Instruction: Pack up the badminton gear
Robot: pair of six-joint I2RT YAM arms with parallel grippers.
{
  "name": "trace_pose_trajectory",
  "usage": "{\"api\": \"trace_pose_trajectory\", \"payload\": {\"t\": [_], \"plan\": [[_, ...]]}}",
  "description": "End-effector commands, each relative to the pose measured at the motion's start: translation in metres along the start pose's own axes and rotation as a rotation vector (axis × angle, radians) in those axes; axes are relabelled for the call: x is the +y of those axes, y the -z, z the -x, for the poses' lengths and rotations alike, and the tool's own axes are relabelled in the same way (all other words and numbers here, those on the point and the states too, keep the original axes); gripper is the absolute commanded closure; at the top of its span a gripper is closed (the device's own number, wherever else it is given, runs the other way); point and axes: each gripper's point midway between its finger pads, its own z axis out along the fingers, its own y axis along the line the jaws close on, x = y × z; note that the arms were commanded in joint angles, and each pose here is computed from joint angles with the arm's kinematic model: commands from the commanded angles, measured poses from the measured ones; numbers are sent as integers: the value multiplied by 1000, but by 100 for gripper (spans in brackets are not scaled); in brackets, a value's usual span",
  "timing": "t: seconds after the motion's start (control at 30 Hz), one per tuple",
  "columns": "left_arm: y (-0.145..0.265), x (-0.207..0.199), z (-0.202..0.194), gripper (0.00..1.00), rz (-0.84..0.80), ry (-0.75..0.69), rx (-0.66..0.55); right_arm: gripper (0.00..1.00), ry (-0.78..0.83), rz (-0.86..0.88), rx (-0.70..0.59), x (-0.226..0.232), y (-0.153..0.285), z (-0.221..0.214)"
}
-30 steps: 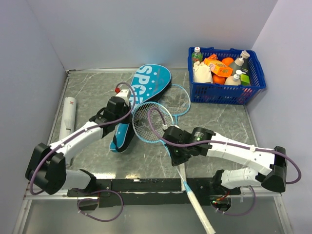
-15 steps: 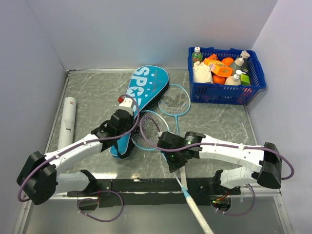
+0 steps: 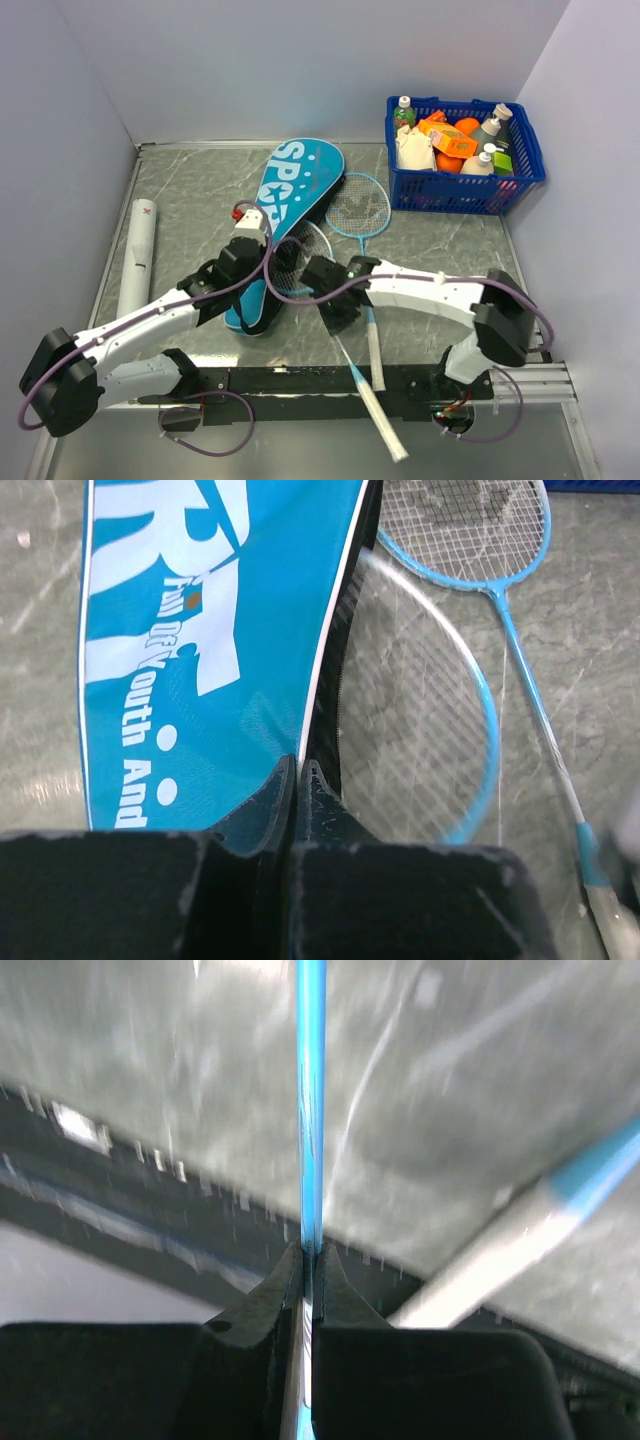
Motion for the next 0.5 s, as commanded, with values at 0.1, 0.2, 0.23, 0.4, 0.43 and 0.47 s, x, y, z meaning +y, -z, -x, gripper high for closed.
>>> {"api": "trace_pose_trajectory", "payload": {"t": [0.1,0.2,0.23,0.4,0.43,0.47], "plan": [[17,-14,-3,99,-85,76,-37,100,-128,68,-160,-5,-6,111],[19,-17,-10,99,-109,87,-21,100,-151,103,-177,-6,-16,147],[19,-19,-13,99,-123,89,-11,100,-143,140,-198,1,-13,163],[16,-29,-24,99,-168,111,27,100,-175,190,-260,10,-30,233],[16,-30,-25,99,-173,114,30,100,-188,194,-268,10,-33,242],[16,-32,-26,99,-179,114,35,100,-202,183,-263,7,-46,249]]}}
